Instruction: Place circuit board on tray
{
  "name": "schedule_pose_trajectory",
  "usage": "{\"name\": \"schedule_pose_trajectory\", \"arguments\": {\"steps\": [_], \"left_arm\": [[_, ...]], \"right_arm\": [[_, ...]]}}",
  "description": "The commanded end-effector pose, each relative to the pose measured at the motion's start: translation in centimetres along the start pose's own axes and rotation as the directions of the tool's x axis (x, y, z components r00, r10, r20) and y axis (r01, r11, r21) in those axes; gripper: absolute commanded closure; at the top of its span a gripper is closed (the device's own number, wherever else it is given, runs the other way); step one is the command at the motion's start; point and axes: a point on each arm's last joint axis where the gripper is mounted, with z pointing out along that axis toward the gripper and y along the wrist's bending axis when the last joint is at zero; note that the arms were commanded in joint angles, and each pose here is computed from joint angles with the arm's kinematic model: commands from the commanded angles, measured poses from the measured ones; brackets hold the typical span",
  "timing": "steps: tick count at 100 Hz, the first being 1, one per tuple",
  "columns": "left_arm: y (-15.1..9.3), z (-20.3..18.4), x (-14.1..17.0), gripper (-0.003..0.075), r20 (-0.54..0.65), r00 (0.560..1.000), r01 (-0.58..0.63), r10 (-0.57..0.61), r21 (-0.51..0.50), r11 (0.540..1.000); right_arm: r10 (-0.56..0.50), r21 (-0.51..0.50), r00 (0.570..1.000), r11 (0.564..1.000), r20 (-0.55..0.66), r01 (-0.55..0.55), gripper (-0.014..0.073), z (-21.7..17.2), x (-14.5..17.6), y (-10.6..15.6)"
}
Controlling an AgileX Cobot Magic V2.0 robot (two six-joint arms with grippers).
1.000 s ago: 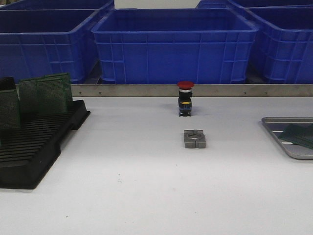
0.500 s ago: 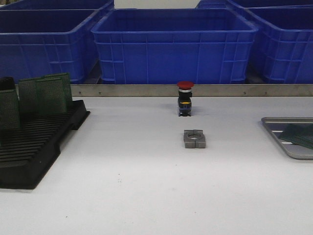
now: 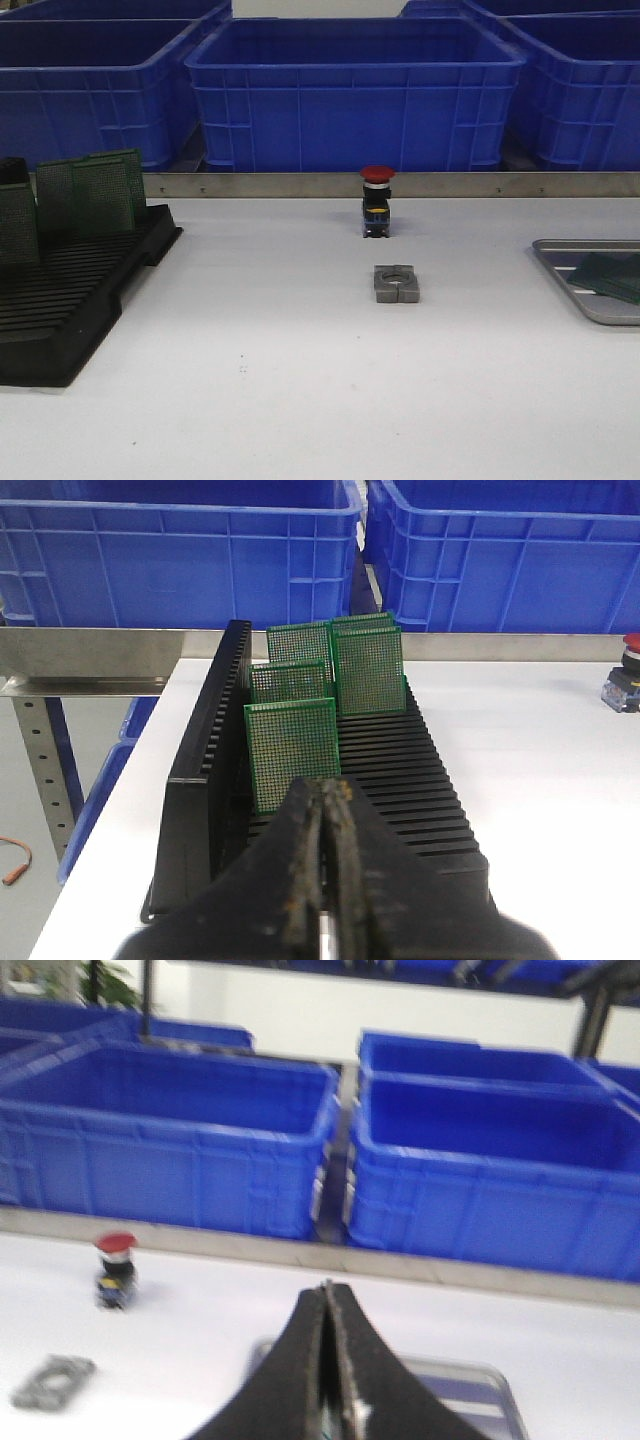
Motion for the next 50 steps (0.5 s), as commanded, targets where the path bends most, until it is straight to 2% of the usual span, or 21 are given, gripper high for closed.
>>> {"name": "schedule_pose_trajectory", "arguments": {"steps": [1, 13, 18, 26, 50], "left_arm": [[0.0, 0.1, 0.8, 0.0741, 0.059, 0.998, 0.013, -0.013, 0.008, 1.0], [0.0, 0.1, 0.8, 0.0741, 0.059, 0.998, 0.013, -0.013, 0.008, 1.0], [0.0, 0.1, 0.8, 0.0741, 0.059, 0.998, 0.013, -0.013, 0.008, 1.0], [0.0, 0.1, 0.8, 0.0741, 0.059, 0.998, 0.013, -0.013, 0.008, 1.0], [0.0, 0.1, 0.8, 0.0741, 0.059, 0.998, 0.013, -0.013, 0.008, 1.0]], "right_arm": [[-0.034, 0.053, 0.997, 0.998, 0.065, 0.03, 0.0656, -0.3, -0.2, -0.3], [-0.02, 0.049, 0.987, 0.999, 0.162, 0.012, 0.0656, -0.8, 2.2, 0.0], [-0.022, 0.048, 0.995, 0.999, 0.095, 0.018, 0.0656, -0.7, 2.7, 0.0], [-0.022, 0.046, 0.997, 0.999, 0.072, 0.019, 0.0656, -0.7, 3.1, 0.0], [-0.012, 0.043, 0.996, 0.999, 0.088, 0.008, 0.0656, -0.7, 2.9, 0.0]]}}
